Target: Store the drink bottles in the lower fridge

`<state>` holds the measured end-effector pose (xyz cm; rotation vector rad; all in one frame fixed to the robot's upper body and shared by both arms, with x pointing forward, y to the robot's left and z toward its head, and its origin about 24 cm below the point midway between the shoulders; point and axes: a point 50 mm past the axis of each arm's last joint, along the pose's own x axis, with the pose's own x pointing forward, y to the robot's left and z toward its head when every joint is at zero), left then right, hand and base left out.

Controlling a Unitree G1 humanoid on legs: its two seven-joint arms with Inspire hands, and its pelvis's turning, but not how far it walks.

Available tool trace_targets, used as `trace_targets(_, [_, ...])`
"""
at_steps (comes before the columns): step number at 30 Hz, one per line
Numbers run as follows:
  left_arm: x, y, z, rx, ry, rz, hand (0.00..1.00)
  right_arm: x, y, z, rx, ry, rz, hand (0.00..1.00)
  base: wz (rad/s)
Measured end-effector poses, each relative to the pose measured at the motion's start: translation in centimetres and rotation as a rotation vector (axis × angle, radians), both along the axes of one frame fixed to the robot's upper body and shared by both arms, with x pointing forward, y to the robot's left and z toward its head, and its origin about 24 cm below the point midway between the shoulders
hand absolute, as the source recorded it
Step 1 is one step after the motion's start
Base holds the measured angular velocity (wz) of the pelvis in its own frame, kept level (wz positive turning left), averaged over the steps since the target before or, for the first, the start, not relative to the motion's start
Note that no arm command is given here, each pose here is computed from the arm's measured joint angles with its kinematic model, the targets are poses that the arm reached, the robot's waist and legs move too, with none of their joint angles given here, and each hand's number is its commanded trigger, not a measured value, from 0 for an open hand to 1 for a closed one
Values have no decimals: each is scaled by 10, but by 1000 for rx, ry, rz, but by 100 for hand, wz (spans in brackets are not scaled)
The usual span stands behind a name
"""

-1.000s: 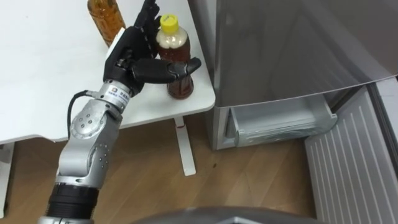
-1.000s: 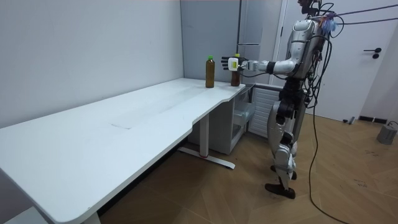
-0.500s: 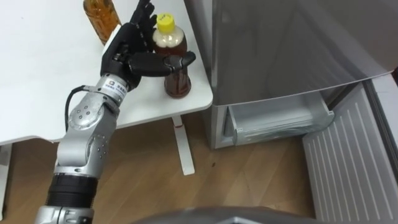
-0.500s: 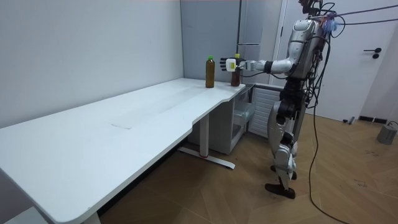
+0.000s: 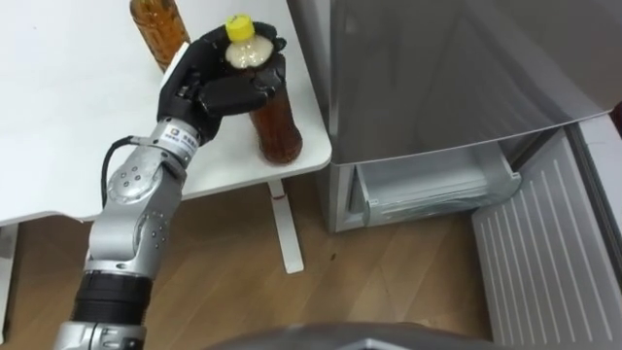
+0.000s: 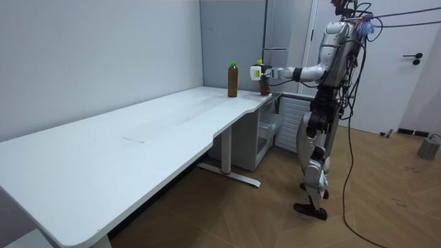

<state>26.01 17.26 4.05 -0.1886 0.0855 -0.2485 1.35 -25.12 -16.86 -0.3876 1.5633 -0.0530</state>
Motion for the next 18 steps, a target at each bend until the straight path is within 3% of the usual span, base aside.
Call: trace_targets(18, [0,-2,-2,-6,37,-13,100,12,0,1,-1,-32,10,0,0])
